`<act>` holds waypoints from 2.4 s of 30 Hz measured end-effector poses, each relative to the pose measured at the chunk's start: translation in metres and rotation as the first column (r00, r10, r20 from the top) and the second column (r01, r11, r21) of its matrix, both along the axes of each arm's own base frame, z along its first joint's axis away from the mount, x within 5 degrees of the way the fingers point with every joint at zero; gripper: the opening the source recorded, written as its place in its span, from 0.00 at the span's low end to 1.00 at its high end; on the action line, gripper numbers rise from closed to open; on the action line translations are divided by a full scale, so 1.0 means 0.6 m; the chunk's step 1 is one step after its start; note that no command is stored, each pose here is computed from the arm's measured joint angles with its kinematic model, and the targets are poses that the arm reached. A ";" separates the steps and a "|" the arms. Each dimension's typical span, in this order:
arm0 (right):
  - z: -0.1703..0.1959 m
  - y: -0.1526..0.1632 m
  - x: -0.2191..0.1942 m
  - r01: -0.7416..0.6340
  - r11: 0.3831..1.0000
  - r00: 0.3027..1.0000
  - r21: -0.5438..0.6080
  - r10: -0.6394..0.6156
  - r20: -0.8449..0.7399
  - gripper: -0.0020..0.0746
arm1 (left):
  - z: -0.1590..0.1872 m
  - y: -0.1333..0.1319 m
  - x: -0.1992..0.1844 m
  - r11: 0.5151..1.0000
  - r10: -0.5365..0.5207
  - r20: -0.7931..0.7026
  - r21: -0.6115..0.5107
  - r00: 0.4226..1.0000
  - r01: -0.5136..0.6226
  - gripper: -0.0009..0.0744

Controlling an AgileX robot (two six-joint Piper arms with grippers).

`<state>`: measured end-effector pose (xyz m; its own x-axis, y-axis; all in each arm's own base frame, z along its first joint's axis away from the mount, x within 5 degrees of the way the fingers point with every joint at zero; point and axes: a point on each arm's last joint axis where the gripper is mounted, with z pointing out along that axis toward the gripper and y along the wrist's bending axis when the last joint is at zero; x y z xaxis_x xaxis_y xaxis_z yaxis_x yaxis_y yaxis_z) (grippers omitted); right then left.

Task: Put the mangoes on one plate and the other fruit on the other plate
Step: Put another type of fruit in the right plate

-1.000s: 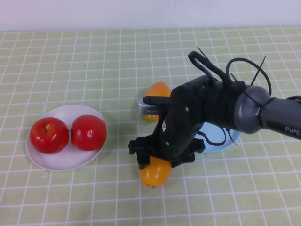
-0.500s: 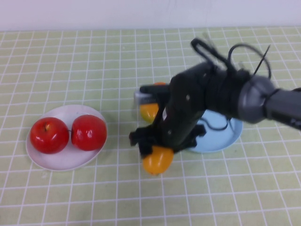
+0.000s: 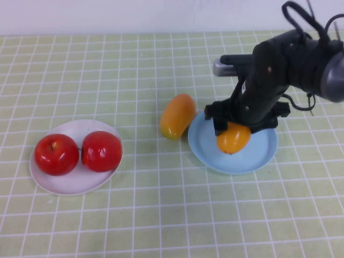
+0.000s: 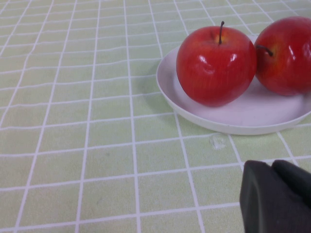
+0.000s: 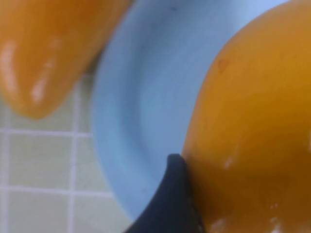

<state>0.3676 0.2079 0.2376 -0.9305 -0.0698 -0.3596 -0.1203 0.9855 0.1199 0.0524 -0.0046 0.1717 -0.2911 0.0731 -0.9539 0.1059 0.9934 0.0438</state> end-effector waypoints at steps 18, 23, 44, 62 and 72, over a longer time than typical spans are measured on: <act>0.045 0.014 0.023 -0.016 1.000 1.000 -0.009 0.016 -0.024 0.93 | 0.000 0.000 0.000 1.000 0.000 0.000 0.000 1.000 0.000 0.02; 0.080 0.034 0.032 -0.027 0.997 0.998 0.079 0.022 0.053 0.93 | 0.000 0.000 0.000 1.000 0.000 0.000 0.000 1.000 0.000 0.02; -0.031 0.148 0.109 -0.076 0.976 0.997 0.202 0.076 0.008 0.84 | 0.000 0.000 0.000 1.000 0.000 0.000 0.000 1.000 0.000 0.02; -0.062 0.163 0.134 -0.112 0.974 0.993 0.195 0.103 0.055 0.75 | 0.000 0.000 0.000 1.000 0.000 0.000 0.000 1.000 0.000 0.02; -0.022 0.159 0.129 -0.158 0.975 0.987 0.159 0.151 0.053 0.73 | 0.000 0.000 0.000 1.000 0.000 0.000 0.000 1.000 0.000 0.02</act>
